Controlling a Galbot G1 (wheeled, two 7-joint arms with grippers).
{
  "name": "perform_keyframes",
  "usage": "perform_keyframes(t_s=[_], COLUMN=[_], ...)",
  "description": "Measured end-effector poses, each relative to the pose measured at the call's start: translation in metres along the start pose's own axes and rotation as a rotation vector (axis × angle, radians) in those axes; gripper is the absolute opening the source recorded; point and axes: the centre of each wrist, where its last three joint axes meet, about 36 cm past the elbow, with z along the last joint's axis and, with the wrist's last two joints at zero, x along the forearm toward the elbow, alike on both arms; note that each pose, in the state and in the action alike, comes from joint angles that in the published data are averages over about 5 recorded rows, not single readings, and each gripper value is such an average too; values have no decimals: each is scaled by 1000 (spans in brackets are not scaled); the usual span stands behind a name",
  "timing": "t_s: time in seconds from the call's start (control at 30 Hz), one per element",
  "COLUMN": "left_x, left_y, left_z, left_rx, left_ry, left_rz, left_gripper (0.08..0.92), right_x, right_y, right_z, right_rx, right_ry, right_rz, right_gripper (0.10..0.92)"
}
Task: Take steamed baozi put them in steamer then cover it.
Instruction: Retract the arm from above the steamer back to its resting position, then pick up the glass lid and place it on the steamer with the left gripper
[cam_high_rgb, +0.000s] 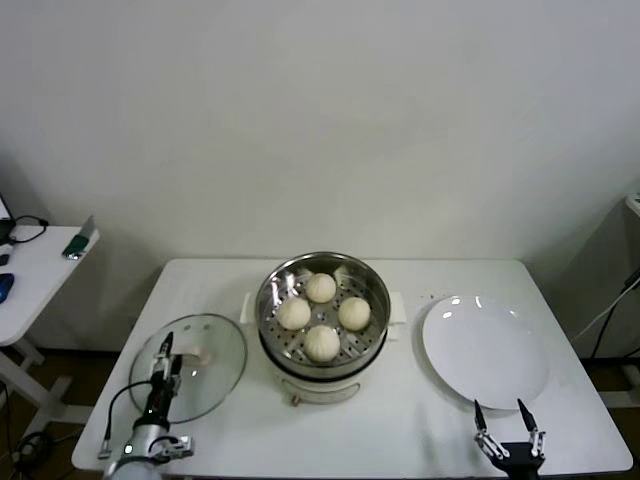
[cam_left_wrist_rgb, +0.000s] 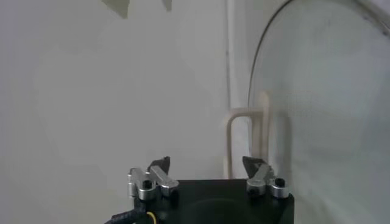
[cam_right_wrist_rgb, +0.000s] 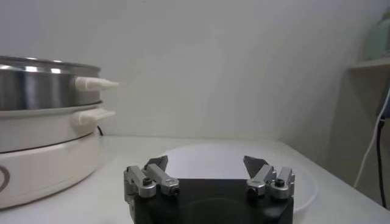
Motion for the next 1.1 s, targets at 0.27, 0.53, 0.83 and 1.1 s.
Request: perform_keyframes(t_s=[0.27,0.53,0.83,1.1], left_x=[-4,-6,-7,-5], left_y=[-4,-8,-11,0], left_z=[3,3,0,3], left_rx=[-1,9,43,66], left_ry=[0,-2,7,16], left_rz=[18,26,25,9], left_gripper=[514,280,139,139], right_x=[3,4,6,5], right_y=[4,5,5,2], right_z=[5,7,9,6], right_rx=[-3,-3,0,11], right_ry=[3,1,-6,-18], right_rz=[0,4,3,3], right_gripper=[823,823,823,823])
